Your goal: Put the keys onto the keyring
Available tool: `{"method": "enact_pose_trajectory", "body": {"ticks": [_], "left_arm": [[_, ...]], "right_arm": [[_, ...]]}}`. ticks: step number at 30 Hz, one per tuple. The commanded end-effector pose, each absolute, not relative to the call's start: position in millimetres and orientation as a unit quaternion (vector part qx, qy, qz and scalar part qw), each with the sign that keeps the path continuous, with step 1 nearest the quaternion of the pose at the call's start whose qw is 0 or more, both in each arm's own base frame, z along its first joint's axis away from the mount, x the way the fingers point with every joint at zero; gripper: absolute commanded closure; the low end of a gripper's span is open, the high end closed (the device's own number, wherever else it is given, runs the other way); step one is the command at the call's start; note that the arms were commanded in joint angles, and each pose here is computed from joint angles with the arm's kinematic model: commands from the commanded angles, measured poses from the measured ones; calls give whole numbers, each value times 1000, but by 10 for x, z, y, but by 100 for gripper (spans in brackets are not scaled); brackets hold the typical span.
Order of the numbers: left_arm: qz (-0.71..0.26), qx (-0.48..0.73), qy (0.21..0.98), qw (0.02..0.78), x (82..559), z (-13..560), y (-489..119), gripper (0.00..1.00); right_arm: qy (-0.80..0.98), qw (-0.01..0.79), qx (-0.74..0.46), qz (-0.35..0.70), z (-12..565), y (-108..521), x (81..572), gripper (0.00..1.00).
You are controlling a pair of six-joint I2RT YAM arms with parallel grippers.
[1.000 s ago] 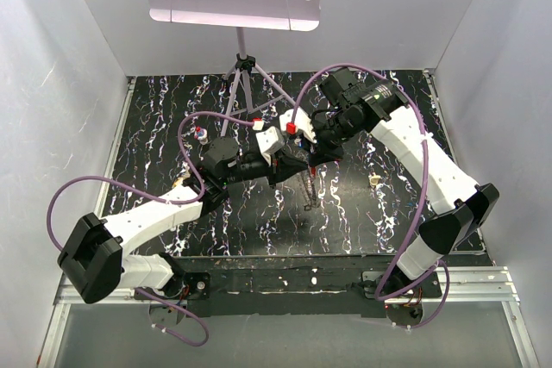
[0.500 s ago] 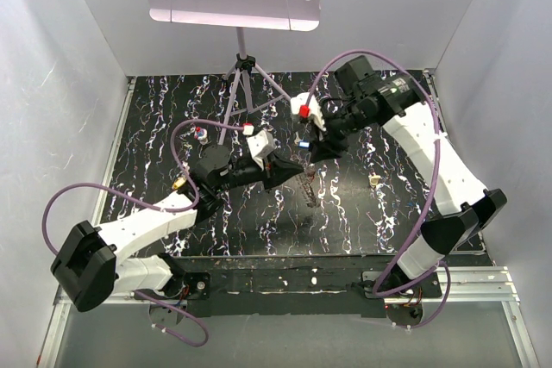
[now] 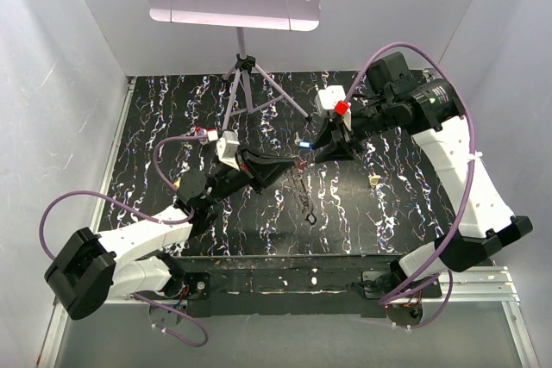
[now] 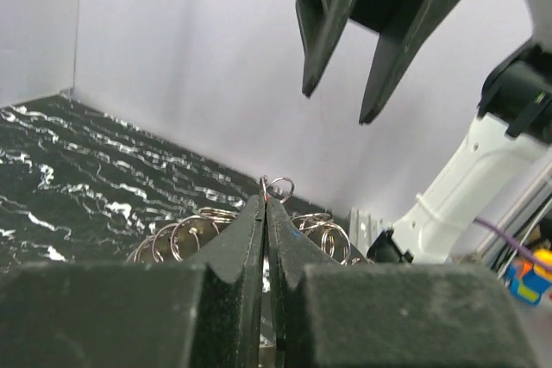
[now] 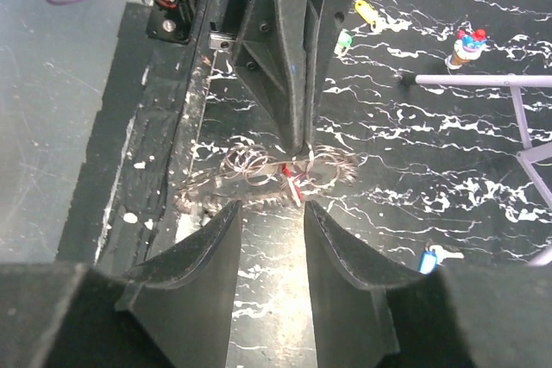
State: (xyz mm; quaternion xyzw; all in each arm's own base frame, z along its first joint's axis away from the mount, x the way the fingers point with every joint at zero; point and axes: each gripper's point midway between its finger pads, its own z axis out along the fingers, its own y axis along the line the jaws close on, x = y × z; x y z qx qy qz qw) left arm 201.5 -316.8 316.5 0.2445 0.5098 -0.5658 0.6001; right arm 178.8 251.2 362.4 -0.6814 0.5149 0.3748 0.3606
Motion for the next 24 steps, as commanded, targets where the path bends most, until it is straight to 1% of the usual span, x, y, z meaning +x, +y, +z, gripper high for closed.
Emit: {"method": "enact_pose_trajectory", "body": {"ticks": [1,6,9,10,13,16,17,21,24], "left_arm": [[-610,151,431,648,2011,3718,-2909,100],[-604,123,435,656,2120,3744,-2881,100],[-596,128,443,658,2164,3754,-2918,100],[-592,129,447,659,2181,3749,-2931,100],[-581,131,454,662,2225,3731,-2938,100],[-575,134,463,661,2245,3721,-2956,100],[-573,133,463,663,2259,3728,-2949,100],[-571,132,466,662,2266,3723,-2956,100],[-573,131,465,662,2268,3726,-2956,100]], "right_arm": [[542,347,-644,413,3751,2555,1710,57],[582,348,-612,407,3767,2654,1787,56],[608,353,-590,396,3761,2736,1846,54],[614,356,-581,398,3790,2763,1863,51],[637,371,-556,385,3841,2800,1990,48],[663,380,-528,370,3821,2824,2132,39],[666,378,-526,370,3809,2838,2126,38],[677,368,-533,350,3623,2903,2129,37],[684,374,-529,336,3586,2926,2191,38]]}}
